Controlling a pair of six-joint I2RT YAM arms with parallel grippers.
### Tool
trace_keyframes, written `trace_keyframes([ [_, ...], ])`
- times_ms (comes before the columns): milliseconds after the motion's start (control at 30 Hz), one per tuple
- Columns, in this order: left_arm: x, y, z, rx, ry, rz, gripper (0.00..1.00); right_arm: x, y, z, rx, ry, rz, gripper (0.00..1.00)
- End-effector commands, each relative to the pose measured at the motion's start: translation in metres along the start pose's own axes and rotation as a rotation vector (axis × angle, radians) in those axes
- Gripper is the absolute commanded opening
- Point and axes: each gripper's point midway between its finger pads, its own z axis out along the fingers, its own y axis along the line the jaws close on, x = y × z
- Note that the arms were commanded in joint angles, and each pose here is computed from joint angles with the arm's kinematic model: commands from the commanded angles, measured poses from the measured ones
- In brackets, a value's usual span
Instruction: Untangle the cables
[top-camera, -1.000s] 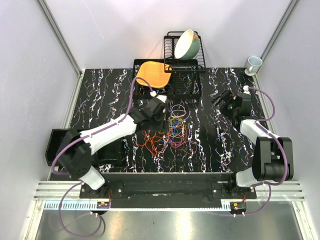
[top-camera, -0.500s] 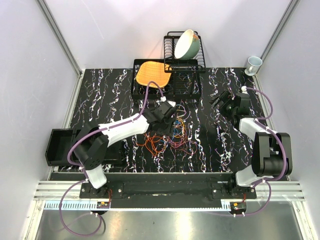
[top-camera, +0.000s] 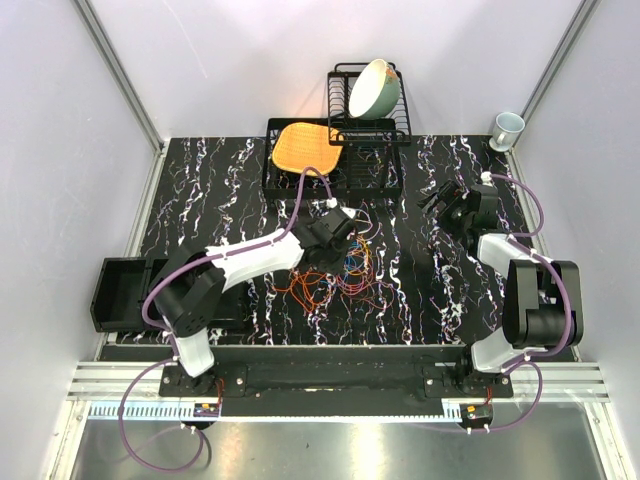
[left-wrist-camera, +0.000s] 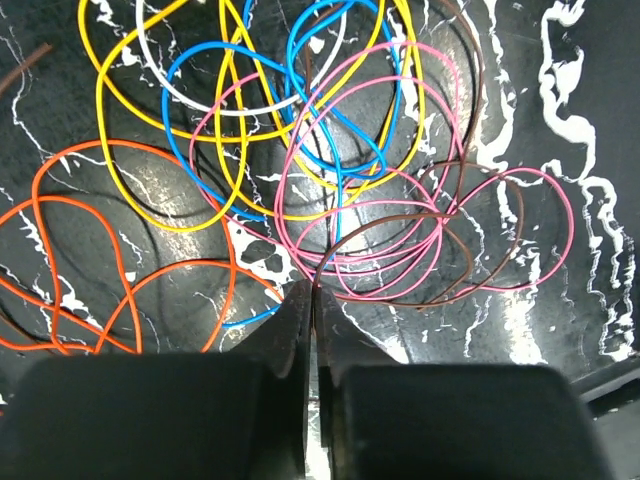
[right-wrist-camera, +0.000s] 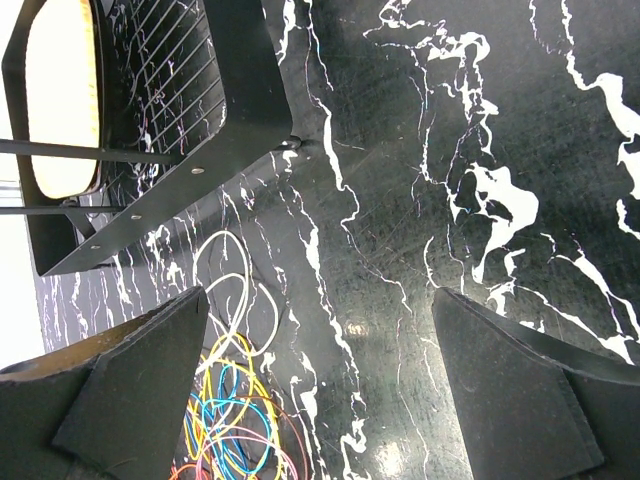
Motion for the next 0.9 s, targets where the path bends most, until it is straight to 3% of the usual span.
trace_keyframes([
  [0,-0.028,-0.019,-0.018,0.05,-0.09,-0.001,0.0,-0.017,0.016,0.004,-0.053,-0.03,-0.004,1.0],
  [133,-0.064,-0.018,-0.073,0.013,-0.188,0.0,0.0,-0.017,0.016,0.004,-0.053,-0.028,-0.005,1.0],
  [267,-0.096,-0.007,-0.159,-0.046,-0.285,0.033,0.0,-0.015,0.016,0.005,-0.057,-0.02,-0.001,1.0],
  [467,-0.145,-0.006,-0.289,0.01,-0.558,0.0,0.0,-0.014,0.017,0.006,-0.064,-0.014,0.002,1.0],
  [667,-0.154,0.003,-0.344,0.046,-0.71,-0.03,0.0,-0.013,0.018,0.006,-0.072,-0.009,0.002,1.0],
  [867,-0.159,0.003,-0.374,0.098,-0.808,-0.018,0.0,-0.013,0.019,0.007,-0.076,-0.005,0.005,1.0],
])
